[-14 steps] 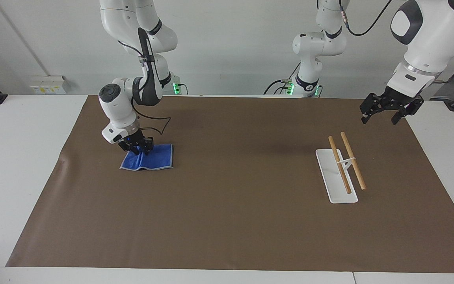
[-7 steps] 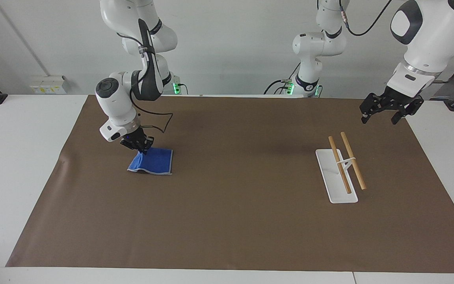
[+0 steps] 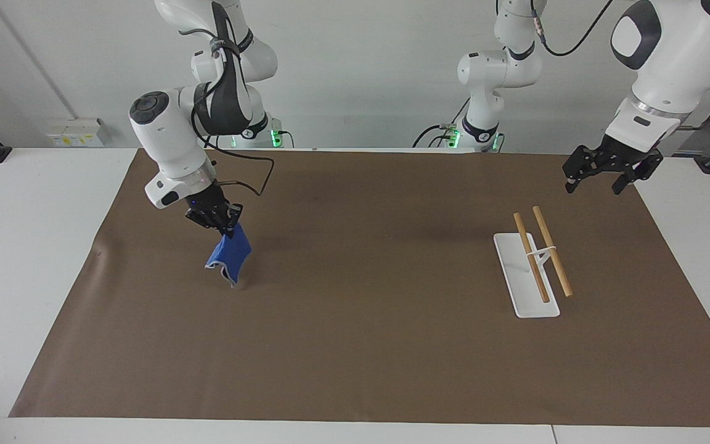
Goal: Right arm passes towel to left arm to hang
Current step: 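Lift the towel with the right gripper while the left gripper reaches toward it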
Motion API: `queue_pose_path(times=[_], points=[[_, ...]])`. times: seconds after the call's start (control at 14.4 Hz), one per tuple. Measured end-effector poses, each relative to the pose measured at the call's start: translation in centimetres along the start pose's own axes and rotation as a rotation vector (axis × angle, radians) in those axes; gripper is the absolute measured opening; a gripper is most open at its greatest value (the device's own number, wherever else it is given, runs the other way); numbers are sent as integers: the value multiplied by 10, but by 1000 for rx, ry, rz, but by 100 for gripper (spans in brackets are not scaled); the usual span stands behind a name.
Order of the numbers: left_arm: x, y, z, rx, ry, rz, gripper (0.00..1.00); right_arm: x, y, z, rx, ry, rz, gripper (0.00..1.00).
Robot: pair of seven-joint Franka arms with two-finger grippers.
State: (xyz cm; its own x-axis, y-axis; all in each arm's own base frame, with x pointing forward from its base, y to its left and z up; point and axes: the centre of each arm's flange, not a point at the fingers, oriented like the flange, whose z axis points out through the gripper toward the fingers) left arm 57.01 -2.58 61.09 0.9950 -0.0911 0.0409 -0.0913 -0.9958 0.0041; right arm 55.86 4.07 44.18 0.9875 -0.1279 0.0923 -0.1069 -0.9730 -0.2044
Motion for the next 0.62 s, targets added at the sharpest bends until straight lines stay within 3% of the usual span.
queue_pose_path(times=[0.14,0.35,0.49,0.62], points=[[0,1,0,0,1,3,100,9,-9,-18,90,27,48,8],[1,13,-3,-27,8,17,100,17,-23,-35,296,45,170,8],[0,40,-6,-97,10,-25,100,20,-29,-42,417,49,258,8],[-2,77,-10,-184,1,-174,100,24,-34,-47,524,62,368,8]])
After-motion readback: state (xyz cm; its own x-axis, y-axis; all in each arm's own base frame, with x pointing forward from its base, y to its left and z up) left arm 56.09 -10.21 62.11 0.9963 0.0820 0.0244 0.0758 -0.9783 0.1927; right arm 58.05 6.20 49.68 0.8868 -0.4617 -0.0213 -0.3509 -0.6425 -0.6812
